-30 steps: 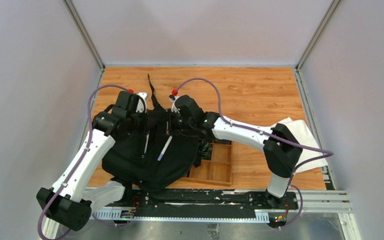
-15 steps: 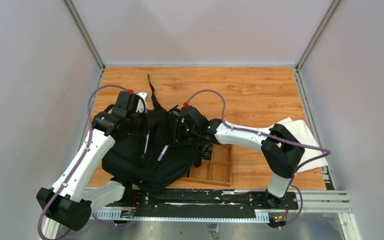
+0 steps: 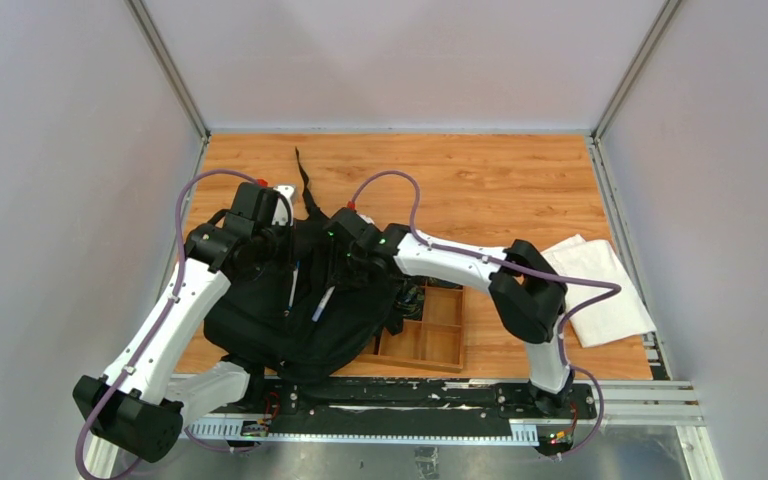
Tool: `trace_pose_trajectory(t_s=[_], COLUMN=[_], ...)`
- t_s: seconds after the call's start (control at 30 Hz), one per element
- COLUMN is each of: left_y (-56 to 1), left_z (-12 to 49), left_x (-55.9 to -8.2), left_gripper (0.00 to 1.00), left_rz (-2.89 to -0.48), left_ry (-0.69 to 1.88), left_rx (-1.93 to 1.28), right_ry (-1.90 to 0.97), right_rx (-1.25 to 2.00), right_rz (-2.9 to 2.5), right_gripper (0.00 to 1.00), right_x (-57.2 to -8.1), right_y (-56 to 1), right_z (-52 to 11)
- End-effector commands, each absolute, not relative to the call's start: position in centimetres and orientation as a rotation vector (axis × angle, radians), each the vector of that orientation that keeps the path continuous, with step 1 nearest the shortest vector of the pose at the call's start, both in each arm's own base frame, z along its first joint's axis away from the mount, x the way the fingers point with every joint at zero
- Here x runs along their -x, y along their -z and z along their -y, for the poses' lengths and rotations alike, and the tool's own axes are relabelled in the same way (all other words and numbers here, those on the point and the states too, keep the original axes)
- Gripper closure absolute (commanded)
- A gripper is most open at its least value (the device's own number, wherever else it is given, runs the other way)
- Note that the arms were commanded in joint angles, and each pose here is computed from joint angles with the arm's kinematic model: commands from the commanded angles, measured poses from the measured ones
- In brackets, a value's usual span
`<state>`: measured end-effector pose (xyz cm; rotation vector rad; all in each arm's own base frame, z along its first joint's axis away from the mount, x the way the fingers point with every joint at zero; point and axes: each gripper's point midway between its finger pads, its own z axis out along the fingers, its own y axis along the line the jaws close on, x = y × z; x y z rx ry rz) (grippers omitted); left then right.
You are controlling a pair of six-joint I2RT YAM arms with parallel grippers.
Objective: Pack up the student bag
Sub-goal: Pick up the stationery from the student bag.
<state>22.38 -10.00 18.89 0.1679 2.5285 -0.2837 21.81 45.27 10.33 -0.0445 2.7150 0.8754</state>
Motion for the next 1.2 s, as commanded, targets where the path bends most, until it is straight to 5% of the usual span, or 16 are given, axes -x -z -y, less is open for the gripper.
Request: trace_pose_trajectory(t_s=[0.0,0.3,0.87,1.17], left_y=[-20.4,-20.4,-20.5,-21.0], left_z=[11.6,11.6,11.7,11.6], left_x=[-22.7,-22.6,-22.6,-22.6], left_gripper=[1.0,1.0,1.0,1.0], left_rz=[-2.453,-2.452,-2.45,-2.431], left_ry=[0.402,0.403,0.404,0.406], left_rx=[-0.197,-0.199,-0.199,-0.197], right_ry=[-0.519,-0.376,-0.95,-1.232], right_rx=[0.031,0.072,0.205,0.296], right_rz=[-2.781,-2.762,-2.328,-2.387], right_gripper=[0.63,1.0,1.0,1.0], right_x=[-21.8,-22.2,-23.4,-21.6], right_y=[-7.5,-7.9,-21.3,-20.4], right_z=[-43.1,-42.0,-44.8,-49.8])
